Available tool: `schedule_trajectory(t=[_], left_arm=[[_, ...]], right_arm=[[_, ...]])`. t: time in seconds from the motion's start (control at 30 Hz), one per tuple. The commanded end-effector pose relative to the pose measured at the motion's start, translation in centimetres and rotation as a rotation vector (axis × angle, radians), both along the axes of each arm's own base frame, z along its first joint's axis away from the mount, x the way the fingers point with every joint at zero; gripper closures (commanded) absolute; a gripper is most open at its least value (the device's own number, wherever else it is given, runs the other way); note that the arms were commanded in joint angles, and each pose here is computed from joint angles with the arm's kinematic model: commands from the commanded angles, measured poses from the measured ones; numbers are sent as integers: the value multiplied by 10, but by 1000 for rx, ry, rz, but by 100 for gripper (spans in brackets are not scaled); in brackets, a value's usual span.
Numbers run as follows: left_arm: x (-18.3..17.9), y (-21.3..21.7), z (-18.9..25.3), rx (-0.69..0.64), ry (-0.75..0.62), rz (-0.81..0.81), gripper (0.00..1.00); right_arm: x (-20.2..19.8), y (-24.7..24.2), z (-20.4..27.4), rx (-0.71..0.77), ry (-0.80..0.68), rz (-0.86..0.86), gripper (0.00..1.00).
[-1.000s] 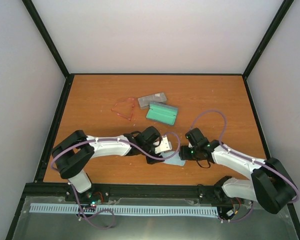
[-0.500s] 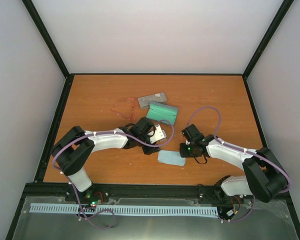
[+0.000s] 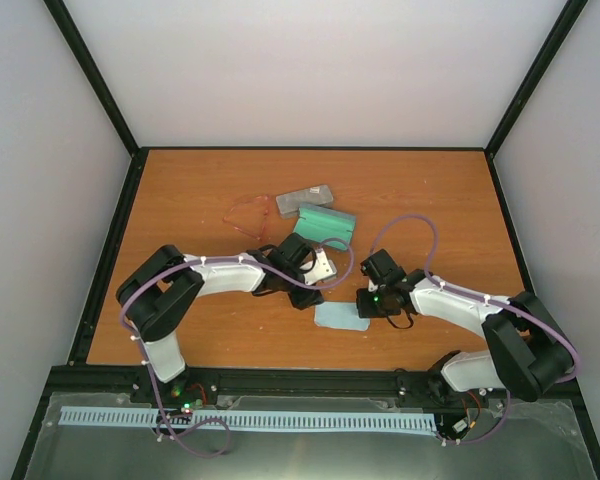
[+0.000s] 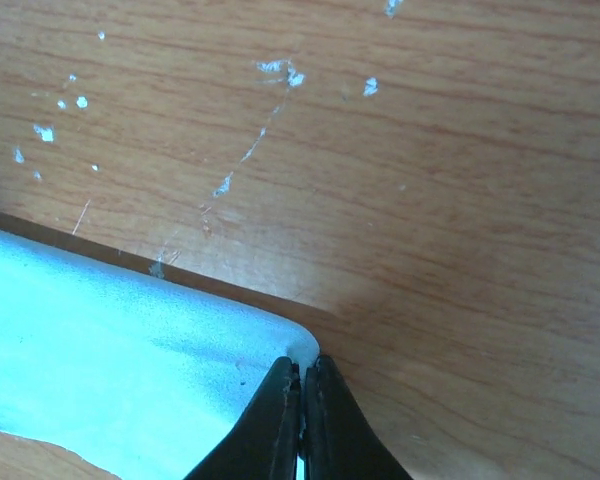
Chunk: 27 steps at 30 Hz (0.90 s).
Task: Organize the sunglasses
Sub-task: Pick up the glasses cleaning cloth from the center of the board.
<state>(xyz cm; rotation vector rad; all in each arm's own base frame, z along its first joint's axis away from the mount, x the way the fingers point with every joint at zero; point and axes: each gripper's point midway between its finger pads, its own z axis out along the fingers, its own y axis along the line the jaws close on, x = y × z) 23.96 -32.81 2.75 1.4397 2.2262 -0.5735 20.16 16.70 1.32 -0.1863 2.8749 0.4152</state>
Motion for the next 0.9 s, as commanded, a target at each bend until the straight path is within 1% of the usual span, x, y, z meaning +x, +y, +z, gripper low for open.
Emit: schedule_trajectory(t=[0.0,0.37,0.43,0.57,0.63,0.87], left_arm=[[9,-7,7,-18,3,12,44],[-1,-1,-14,20,56,2,44],[-5,1,-17,25,68,-4,47],[-13,2,-21,26,105,-20,54],[-16,3,-20,21,114,-22,56],[-22,9,-16,33,113,-42,57]], right_arm=[[-19,-8,-13,-45,84,12,97],[-15,-5,-13,-45,73,17,97],[-14,-5,-13,-44,73,17,97],[-13,-4,-12,-44,72,14,97],[-13,-4,-11,-43,70,12,97],[-10,-2,-12,-42,71,8,97]])
